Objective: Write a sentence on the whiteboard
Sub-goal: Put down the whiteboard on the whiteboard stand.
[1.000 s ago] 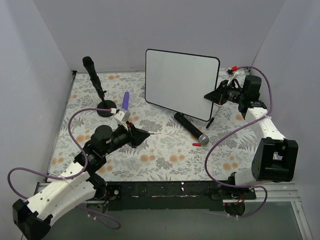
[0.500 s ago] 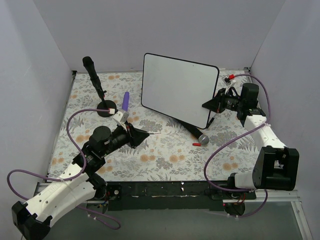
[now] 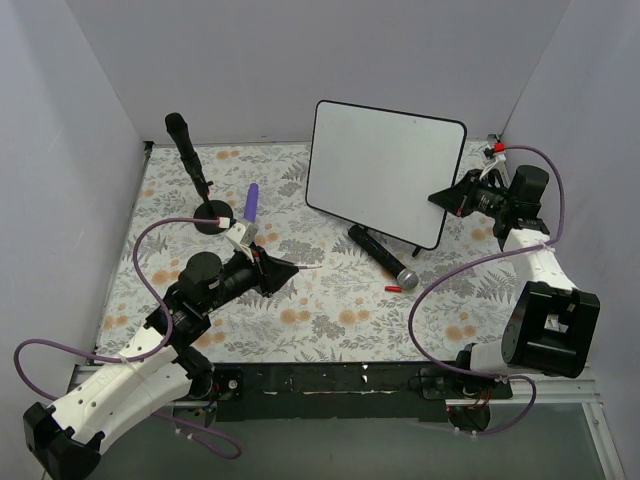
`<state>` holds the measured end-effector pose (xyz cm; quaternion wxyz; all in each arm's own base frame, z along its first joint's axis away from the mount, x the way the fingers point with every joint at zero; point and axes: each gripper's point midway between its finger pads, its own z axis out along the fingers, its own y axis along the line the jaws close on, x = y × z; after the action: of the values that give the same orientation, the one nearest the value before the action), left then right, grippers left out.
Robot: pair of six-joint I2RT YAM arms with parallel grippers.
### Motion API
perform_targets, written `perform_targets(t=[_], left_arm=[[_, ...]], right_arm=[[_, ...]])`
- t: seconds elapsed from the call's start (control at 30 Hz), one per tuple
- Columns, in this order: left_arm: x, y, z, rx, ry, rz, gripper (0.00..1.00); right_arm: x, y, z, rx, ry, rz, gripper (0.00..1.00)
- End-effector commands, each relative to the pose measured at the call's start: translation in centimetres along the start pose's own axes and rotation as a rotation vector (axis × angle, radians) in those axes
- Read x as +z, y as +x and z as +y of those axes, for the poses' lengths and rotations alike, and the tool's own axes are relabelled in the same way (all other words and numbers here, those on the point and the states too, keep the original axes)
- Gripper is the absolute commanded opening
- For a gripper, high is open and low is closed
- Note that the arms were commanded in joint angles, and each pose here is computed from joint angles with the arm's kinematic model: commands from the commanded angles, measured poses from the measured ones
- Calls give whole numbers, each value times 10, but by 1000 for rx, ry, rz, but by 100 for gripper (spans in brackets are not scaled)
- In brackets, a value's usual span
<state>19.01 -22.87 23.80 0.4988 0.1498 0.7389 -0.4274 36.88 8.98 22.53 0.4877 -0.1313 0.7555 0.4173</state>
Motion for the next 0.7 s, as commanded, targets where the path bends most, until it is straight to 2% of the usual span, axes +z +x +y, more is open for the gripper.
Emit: perform_targets(t=[0.0,0.37,0.67], left_arm=[[-1,2,5,1,-17,1,0],[1,3,5,4,-18,5,0],[1,3,5,5,-19,7,0]], right_arm=[[-5,-57,2,-214,-20,-135,1],[-31,-60,-42,-193,67,-186,1],[-45,-31,-54,-197,-3,-161,1]])
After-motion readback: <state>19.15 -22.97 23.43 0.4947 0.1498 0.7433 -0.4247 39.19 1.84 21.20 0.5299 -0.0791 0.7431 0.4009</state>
